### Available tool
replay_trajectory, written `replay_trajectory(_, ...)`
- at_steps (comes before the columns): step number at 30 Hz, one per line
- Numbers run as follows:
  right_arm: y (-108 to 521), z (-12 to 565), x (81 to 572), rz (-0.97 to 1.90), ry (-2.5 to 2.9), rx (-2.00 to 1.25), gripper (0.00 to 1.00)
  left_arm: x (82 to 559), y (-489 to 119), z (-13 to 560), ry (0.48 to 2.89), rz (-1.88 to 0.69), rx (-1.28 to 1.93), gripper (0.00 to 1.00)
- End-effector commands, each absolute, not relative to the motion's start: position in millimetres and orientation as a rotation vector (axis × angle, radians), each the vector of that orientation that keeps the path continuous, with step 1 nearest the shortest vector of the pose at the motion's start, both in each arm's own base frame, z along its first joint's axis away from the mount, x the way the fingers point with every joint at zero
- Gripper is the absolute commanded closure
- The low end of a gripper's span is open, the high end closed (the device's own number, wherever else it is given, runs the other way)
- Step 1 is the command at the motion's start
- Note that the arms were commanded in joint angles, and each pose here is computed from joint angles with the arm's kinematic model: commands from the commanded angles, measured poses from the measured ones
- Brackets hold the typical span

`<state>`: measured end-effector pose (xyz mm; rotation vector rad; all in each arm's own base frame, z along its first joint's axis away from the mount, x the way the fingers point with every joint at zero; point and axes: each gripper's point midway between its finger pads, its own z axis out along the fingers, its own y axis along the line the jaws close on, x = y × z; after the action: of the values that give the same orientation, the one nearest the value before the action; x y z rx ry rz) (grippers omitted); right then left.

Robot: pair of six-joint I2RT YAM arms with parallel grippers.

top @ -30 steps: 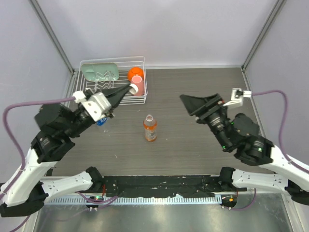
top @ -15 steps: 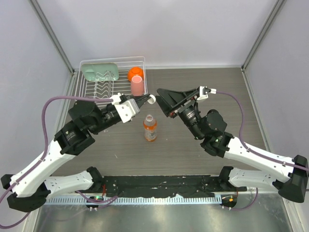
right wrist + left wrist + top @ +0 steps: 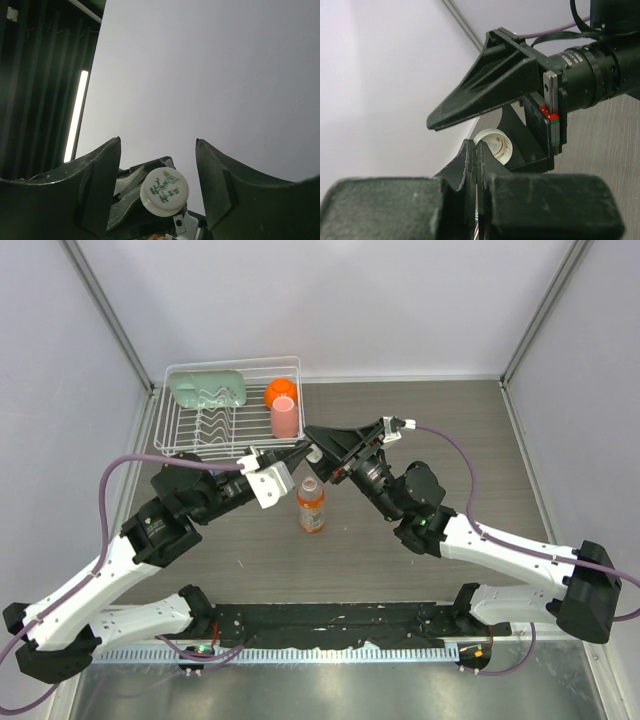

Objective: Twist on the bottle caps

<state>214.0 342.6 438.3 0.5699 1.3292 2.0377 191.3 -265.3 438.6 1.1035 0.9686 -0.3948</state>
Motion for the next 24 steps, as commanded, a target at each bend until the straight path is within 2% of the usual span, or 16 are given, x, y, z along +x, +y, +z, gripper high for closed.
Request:
replay_trajectory(1,325,492,196,2.188,1.165,0.520,0.34,190,-262,460,0.866,-0.354,1.059,1.00)
replay_trajectory(7,325,491,192,2.192,1.175,0.505,0.40,196,-261,454,0.865,-0.313,1.053,1.00)
replay_trajectory(24,308,495,189,2.166,1.158,0.501,0.41,193,-258,460,0.809,-0.291,1.045,1.00)
